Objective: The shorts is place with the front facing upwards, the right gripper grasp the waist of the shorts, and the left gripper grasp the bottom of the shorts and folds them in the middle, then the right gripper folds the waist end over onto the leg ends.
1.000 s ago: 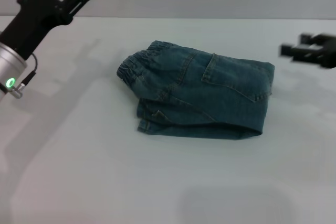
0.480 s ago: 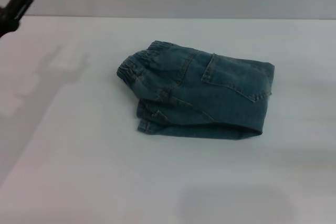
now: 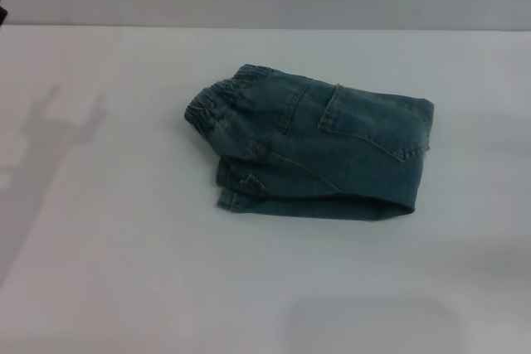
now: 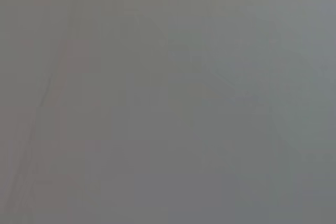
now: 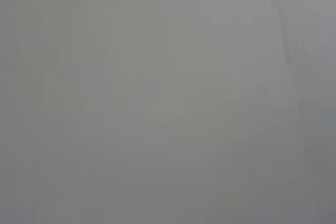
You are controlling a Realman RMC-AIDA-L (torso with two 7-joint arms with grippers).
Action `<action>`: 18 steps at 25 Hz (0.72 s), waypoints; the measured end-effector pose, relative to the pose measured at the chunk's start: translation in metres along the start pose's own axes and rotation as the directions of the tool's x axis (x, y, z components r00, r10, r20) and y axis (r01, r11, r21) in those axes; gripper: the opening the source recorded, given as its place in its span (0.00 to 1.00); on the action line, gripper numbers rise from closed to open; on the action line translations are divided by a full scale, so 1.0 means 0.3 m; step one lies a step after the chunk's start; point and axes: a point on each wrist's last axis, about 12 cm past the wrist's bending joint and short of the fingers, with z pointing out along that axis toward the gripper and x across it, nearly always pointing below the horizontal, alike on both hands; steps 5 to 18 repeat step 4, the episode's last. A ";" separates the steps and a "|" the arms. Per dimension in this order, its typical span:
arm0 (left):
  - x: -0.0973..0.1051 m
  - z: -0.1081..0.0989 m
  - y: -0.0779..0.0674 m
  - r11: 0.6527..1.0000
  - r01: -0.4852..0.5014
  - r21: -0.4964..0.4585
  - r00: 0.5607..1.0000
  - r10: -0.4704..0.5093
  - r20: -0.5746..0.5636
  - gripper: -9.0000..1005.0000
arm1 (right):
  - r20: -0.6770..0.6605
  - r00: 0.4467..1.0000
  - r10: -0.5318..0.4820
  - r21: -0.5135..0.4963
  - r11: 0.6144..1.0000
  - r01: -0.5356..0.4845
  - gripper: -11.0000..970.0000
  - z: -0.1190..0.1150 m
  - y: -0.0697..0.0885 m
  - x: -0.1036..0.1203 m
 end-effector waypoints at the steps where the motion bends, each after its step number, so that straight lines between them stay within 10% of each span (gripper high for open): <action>1: -0.001 0.001 0.002 1.000 -0.007 -0.007 1.000 0.007 0.005 0.82 | 0.002 1.000 0.005 0.010 1.000 -0.005 0.81 0.004 0.003 0.001; 18: -0.002 0.008 0.005 0.999 -0.023 -0.029 1.000 0.024 0.019 0.82 | 0.012 1.000 0.018 0.034 0.999 -0.018 0.81 0.020 0.008 0.000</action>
